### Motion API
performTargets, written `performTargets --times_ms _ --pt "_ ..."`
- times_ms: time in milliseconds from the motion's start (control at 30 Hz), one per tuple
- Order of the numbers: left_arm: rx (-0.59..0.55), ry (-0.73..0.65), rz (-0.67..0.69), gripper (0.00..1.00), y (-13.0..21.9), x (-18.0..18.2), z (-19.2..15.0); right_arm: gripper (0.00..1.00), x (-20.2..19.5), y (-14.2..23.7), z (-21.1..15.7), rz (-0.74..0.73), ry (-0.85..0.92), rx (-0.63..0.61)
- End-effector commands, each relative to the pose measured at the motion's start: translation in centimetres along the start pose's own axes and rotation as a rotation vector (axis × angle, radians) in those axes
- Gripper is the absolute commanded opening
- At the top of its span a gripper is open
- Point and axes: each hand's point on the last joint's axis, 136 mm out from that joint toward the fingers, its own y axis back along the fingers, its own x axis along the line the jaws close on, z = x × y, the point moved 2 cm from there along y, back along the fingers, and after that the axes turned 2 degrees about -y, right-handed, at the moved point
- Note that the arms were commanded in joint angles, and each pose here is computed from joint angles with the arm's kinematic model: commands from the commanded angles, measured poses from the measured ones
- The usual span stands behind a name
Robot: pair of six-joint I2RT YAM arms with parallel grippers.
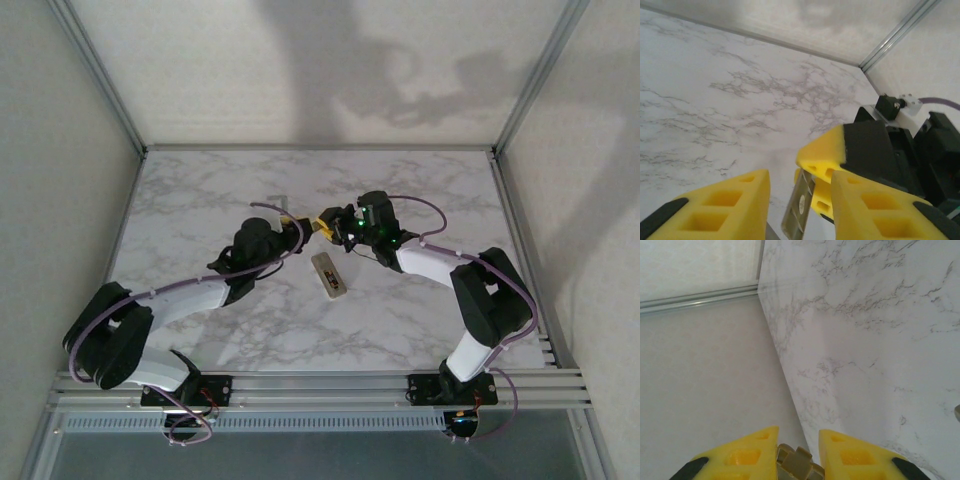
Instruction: Load the batteries into the remote control
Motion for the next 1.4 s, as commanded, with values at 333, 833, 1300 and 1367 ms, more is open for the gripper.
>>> performTargets --times_ms 333,833,1300,1367 --pt "0.098 0.28 -0.213 0.41 1.0 -0.5 0.3 0.25 1.8 0.2 0.6 0.019 0.207 0.025" --pt "0.141 0.343 -0.25 0.37 0.7 -1.0 -1.1 0.25 3.8 0.0 0.3 0.102 0.231 0.046" --pt "0.123 0.322 -0.261 0.22 0.0 -1.6 -0.2 0.25 4.2 0.2 -0.2 0.115 0.221 0.067" --pt "0.128 0.317 -0.267 0.2 -0.1 -1.9 -0.3 0.25 4.3 0.2 -0.2 0.118 0.223 0.069"
